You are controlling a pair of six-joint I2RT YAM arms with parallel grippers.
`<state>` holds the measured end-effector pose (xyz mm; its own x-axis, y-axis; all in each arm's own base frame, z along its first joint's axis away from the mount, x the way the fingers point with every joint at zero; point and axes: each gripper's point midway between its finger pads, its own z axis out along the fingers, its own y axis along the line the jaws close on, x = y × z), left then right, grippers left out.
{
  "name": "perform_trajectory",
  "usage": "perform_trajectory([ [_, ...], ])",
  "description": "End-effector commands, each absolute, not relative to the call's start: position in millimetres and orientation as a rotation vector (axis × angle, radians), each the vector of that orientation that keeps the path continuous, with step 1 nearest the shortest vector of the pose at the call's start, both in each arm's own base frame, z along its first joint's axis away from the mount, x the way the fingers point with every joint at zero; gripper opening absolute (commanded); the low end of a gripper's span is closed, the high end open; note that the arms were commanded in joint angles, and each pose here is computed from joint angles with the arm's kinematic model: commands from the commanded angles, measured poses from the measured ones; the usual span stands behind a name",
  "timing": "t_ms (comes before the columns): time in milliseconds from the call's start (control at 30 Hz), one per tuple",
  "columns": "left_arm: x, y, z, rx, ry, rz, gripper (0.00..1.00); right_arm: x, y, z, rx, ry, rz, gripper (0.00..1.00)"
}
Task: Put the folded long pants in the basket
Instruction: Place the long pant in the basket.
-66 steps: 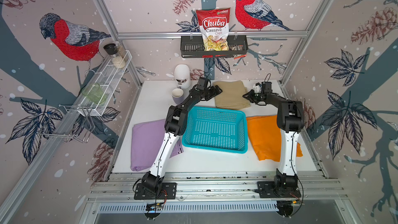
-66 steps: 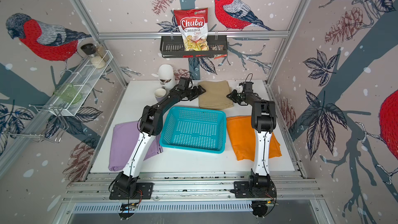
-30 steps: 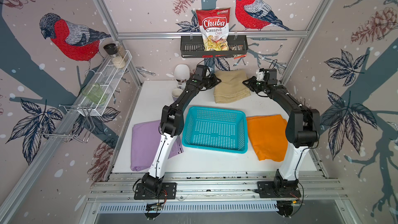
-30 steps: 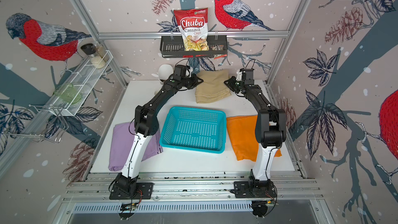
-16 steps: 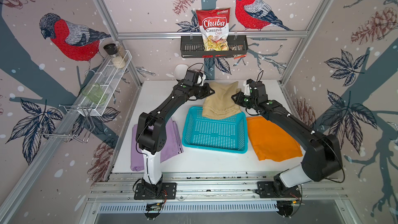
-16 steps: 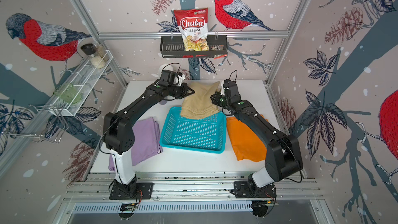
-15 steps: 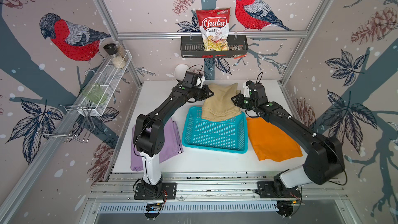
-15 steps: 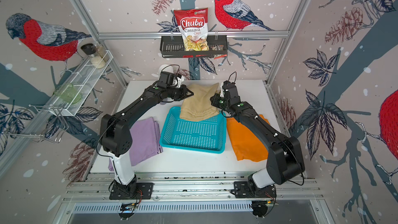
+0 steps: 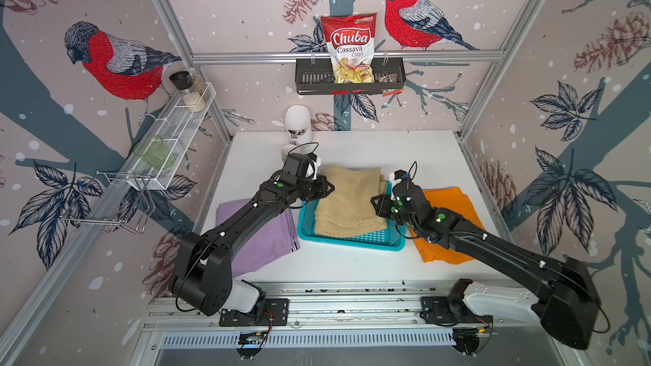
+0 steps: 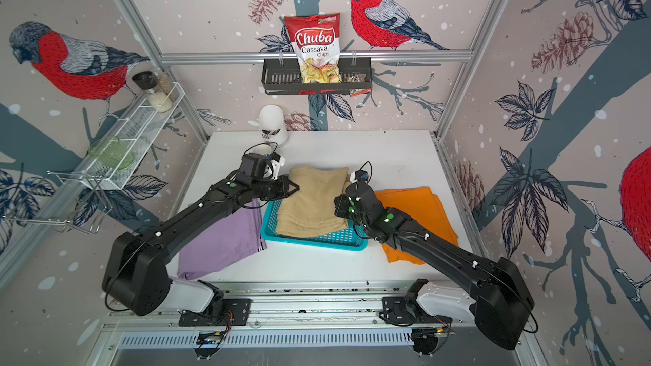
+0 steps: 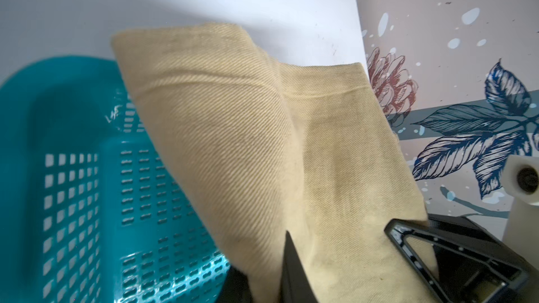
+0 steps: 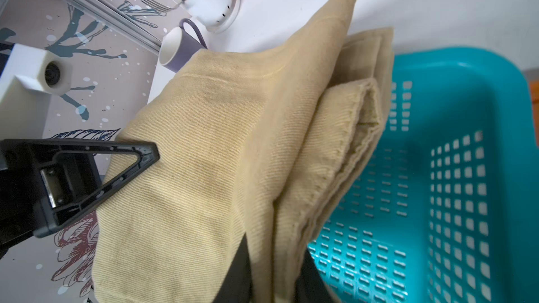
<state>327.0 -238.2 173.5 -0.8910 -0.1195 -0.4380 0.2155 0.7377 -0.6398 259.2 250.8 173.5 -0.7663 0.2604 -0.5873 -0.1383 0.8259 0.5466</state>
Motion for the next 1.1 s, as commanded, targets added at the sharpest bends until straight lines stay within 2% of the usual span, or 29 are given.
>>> perform_trajectory([
  [0,333,-234,171,0.065,2.447,-0.953,0.0,257,253,171,0.215,2.303,0.824,0.0],
  [300,326,-212,102,0.02,2.635,-0.741,0.0,250,226,103,0.444,2.479,0.809,0.0],
  [600,335,-210,74,0.006,2.697,-0.618,0.0,256,224,69,0.474,2.612,0.7,0.0],
  [667,335,-206,69,0.003,2.707,-0.585,0.0,258,226,64,0.452,2.635,0.677,0.07],
  [867,339,-207,59,0.0,2.712,-0.567,0.0,268,227,60,0.395,2.647,0.557,0.1],
  [933,345,-208,60,0.008,2.718,-0.552,0.0,269,226,62,0.368,2.648,0.508,0.27],
  [967,345,-208,60,0.014,2.725,-0.543,0.09,270,227,65,0.347,2.643,0.483,0.36],
  [1067,348,-210,71,0.009,2.7,-0.566,0.6,271,230,78,0.296,2.612,0.447,0.56],
])
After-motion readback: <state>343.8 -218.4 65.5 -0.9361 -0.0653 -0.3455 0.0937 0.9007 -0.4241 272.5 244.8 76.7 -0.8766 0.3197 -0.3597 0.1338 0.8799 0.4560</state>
